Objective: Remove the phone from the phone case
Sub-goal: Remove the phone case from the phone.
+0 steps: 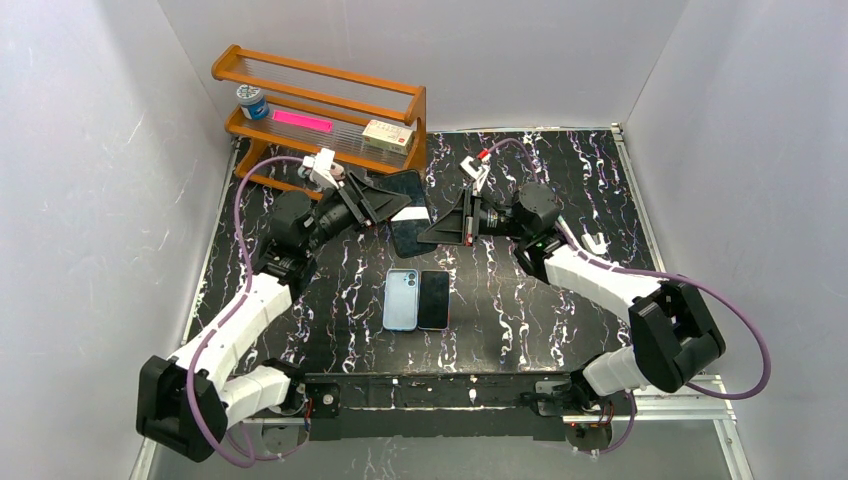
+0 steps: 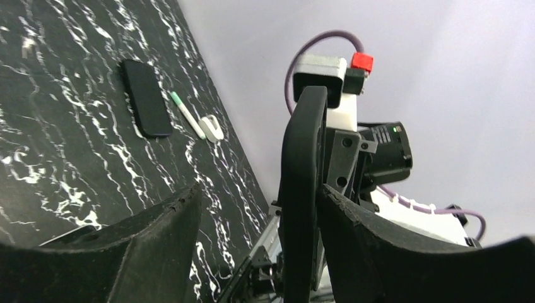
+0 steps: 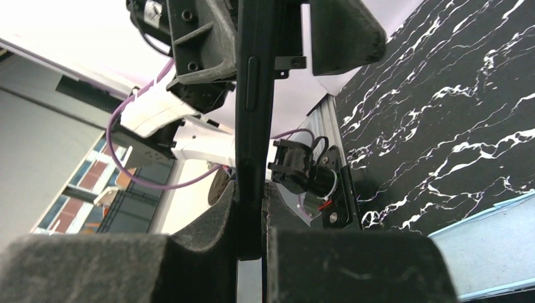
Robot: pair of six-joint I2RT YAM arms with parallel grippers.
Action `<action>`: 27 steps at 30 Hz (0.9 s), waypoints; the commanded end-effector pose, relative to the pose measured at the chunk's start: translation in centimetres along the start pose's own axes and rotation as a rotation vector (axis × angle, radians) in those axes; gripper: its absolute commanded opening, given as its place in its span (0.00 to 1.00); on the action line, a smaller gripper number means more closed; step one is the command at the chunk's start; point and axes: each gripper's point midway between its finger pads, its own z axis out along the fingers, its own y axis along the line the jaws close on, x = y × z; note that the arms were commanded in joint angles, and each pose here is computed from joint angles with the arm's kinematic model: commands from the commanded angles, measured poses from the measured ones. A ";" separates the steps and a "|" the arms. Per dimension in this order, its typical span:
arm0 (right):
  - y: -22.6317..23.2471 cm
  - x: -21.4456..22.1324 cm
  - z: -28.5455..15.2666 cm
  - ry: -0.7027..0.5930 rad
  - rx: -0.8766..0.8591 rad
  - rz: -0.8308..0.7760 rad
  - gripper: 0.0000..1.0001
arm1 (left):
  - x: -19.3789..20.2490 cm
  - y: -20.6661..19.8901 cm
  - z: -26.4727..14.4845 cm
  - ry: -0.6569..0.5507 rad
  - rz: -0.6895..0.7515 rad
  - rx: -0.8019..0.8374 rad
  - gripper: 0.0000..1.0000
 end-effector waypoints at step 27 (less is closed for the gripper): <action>2.5 -1.1 -0.8 -0.107 0.000 -0.128 0.57 | -5.2 -1.9 -2.0 -0.294 -0.084 0.003 0.00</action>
